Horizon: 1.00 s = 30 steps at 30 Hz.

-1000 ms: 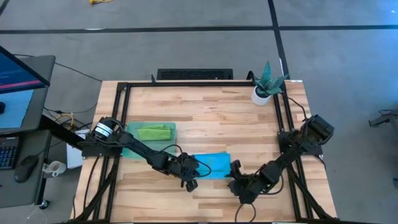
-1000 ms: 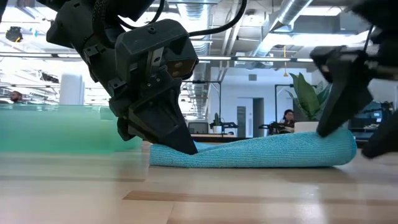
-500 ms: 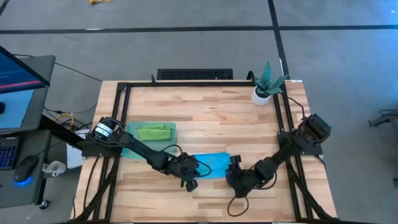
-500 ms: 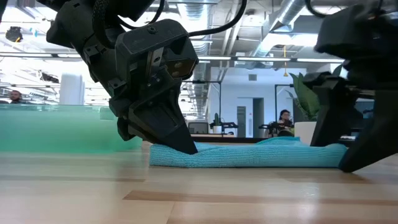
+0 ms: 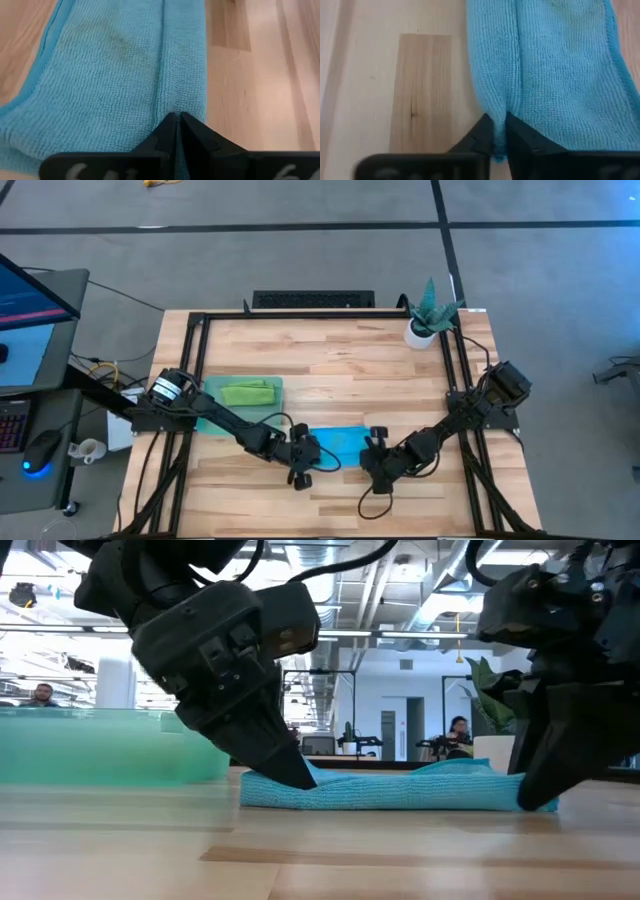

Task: Roll microfiber towels into tight, uniform cylinder then place into a basket
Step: Roll the blue towel

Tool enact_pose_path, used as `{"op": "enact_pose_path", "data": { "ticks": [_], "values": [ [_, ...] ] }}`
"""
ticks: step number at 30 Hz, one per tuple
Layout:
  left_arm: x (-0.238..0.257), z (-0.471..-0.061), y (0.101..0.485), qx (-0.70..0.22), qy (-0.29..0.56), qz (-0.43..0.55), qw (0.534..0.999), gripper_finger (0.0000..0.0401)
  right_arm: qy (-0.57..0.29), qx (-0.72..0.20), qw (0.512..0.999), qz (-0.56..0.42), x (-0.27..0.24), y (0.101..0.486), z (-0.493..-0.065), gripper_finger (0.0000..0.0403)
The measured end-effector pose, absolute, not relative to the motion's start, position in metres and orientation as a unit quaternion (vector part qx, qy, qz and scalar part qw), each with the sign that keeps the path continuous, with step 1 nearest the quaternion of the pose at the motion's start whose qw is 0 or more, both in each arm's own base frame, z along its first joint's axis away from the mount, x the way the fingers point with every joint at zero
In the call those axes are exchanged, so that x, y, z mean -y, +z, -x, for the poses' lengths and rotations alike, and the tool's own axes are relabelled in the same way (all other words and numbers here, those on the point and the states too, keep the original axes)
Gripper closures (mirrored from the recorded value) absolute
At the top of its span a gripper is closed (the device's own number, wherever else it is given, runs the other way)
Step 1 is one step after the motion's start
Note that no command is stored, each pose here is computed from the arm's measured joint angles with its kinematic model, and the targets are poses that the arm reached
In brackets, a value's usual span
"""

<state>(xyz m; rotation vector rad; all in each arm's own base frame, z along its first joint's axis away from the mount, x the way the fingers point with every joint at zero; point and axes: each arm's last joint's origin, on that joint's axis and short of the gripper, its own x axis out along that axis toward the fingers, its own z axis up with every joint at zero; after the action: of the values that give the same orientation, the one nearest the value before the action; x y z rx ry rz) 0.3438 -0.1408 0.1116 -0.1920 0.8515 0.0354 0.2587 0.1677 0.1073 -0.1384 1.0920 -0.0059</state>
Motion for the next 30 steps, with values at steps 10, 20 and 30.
{"op": "enact_pose_path", "data": {
  "ticks": [10,20,30],
  "values": [
    [0.151,-0.335,0.132,-0.381,0.003,-0.007,0.925,0.0381,-0.012,-0.525,0.851,0.031,-0.168,0.107,-0.258,0.0372],
    [0.18,-0.319,0.149,-0.328,-0.056,-0.236,0.913,0.0381,-0.004,-0.522,0.853,0.019,-0.169,0.108,-0.259,0.0382],
    [0.177,-0.321,0.152,-0.316,-0.001,-0.225,0.922,0.0321,-0.004,-0.521,0.853,0.016,-0.169,0.108,-0.259,0.0384]
  ]
}}
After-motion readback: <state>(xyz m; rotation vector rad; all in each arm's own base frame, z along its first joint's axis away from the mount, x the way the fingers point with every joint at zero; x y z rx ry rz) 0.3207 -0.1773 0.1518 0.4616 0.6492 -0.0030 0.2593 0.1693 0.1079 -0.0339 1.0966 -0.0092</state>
